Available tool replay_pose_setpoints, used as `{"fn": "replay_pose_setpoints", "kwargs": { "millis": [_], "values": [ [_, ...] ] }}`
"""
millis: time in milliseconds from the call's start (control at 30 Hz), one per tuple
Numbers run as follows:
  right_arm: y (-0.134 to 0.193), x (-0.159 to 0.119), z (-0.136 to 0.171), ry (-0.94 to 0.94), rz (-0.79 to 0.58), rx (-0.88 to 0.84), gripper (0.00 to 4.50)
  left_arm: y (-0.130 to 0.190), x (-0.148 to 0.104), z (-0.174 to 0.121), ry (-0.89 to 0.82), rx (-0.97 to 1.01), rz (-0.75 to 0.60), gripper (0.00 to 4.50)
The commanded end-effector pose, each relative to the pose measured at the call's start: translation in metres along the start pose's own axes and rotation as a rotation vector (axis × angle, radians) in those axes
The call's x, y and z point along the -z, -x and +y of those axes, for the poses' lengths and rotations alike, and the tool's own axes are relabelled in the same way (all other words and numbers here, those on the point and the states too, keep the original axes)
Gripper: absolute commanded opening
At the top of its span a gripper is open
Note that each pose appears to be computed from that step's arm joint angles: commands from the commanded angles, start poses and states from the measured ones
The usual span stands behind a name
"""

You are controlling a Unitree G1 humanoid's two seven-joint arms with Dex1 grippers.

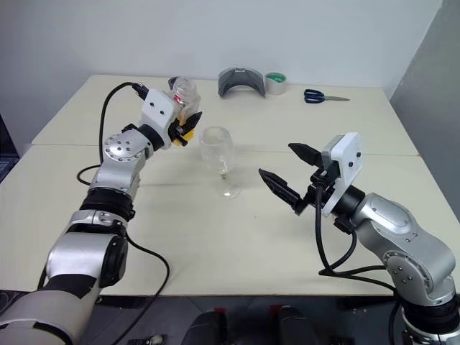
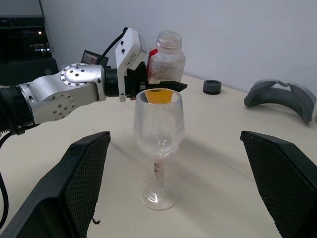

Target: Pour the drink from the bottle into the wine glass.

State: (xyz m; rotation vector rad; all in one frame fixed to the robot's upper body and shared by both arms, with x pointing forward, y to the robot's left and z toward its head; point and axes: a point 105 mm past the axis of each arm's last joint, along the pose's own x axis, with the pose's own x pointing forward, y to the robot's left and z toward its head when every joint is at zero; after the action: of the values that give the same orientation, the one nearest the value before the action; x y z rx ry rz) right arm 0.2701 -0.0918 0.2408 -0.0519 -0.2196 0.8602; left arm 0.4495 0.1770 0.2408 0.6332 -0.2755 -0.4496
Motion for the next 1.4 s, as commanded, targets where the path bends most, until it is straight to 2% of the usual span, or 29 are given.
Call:
{"fn": "replay_pose_setpoints", "kwargs": {
  "millis": [33,267,733,1400],
  "values": [
    [-0.004,-0.012,0.002,0.028,-0.061,-0.006,4.50,-0.001,-0.038,0.015,-0.171,0.016,-0.095,1.64],
    [-0.013,-0.013,0.003,0.024,-0.087,-0.018,4.50,-0.002,-0.052,0.009,-0.394,0.086,-0.127,1.64],
    [-0.016,-0.012,0.003,0.023,-0.099,-0.023,4.50,-0.002,-0.058,0.006,-0.666,0.142,-0.142,1.64],
    [-0.018,-0.009,0.011,-0.001,-0.108,-0.046,4.50,0.001,-0.063,0.018,-0.915,0.149,-0.138,1.64]
  ]
}}
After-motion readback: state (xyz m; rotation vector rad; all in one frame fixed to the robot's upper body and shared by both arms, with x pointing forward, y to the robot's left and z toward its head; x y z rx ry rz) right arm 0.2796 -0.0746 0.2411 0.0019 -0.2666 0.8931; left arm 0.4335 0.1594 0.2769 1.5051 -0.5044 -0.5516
